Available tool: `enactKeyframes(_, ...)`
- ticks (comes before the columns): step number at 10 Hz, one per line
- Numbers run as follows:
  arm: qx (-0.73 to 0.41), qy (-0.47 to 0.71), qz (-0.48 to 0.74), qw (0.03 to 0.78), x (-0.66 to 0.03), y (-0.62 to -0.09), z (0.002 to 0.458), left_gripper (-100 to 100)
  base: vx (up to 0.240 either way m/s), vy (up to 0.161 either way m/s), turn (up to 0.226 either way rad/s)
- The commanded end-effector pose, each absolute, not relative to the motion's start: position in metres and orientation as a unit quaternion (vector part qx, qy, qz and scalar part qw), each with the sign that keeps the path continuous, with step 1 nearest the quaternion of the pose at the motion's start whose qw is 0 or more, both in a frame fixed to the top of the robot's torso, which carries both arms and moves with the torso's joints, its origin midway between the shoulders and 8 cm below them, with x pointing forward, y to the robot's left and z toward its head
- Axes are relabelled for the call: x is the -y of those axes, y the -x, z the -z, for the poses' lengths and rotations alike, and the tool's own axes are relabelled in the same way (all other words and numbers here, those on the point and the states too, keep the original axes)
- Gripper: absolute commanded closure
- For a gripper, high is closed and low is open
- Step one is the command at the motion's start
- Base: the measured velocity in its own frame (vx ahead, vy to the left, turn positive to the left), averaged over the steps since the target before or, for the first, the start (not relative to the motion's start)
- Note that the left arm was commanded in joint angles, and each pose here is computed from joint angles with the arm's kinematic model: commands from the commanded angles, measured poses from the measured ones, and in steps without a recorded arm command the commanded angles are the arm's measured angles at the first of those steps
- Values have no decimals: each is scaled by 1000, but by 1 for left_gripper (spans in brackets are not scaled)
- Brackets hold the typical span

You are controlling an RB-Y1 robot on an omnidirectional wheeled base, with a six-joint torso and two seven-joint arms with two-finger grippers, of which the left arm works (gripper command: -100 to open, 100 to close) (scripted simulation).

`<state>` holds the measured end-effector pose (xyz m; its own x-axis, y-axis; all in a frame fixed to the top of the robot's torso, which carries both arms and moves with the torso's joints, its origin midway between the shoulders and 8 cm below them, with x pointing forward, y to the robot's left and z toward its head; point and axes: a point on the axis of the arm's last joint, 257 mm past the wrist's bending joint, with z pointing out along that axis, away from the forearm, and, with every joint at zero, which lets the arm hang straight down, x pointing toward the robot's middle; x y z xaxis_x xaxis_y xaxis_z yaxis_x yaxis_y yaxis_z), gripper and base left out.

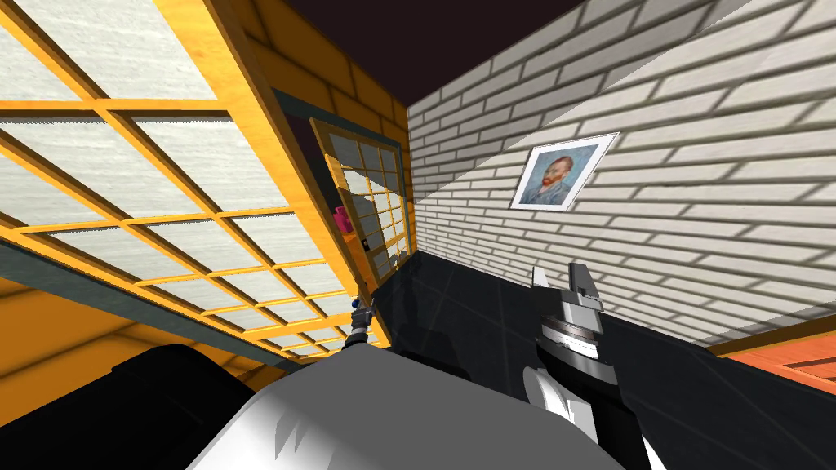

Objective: Pull the door open

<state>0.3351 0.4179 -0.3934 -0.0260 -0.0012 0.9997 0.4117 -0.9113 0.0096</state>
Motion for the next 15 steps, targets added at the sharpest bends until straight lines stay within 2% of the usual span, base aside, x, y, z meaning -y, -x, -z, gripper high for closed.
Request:
enactKeyframes(1, 150, 688, 693, 153, -430, -328, 397, -100, -201, -83, 17)
enactKeyframes(3, 147, 690, 695, 141, -416, -332, 398, -100, -153, -24, -20)
enactKeyframes(7, 144, 694, 693, 129, -409, -330, 403, -100, -18, 91, -63)
enactKeyframes(8, 144, 694, 693, 129, -409, -330, 403, 100, 5, -19, 16)
enactKeyframes(13, 144, 694, 693, 129, -409, -330, 403, 100, -1, -5, 9)
enactKeyframes(14, 137, 695, 694, 126, -409, -328, 401, -100, -115, -2, -8)
enactKeyframes(15, 134, 695, 695, 125, -408, -327, 401, -100, -202, 8, -5)
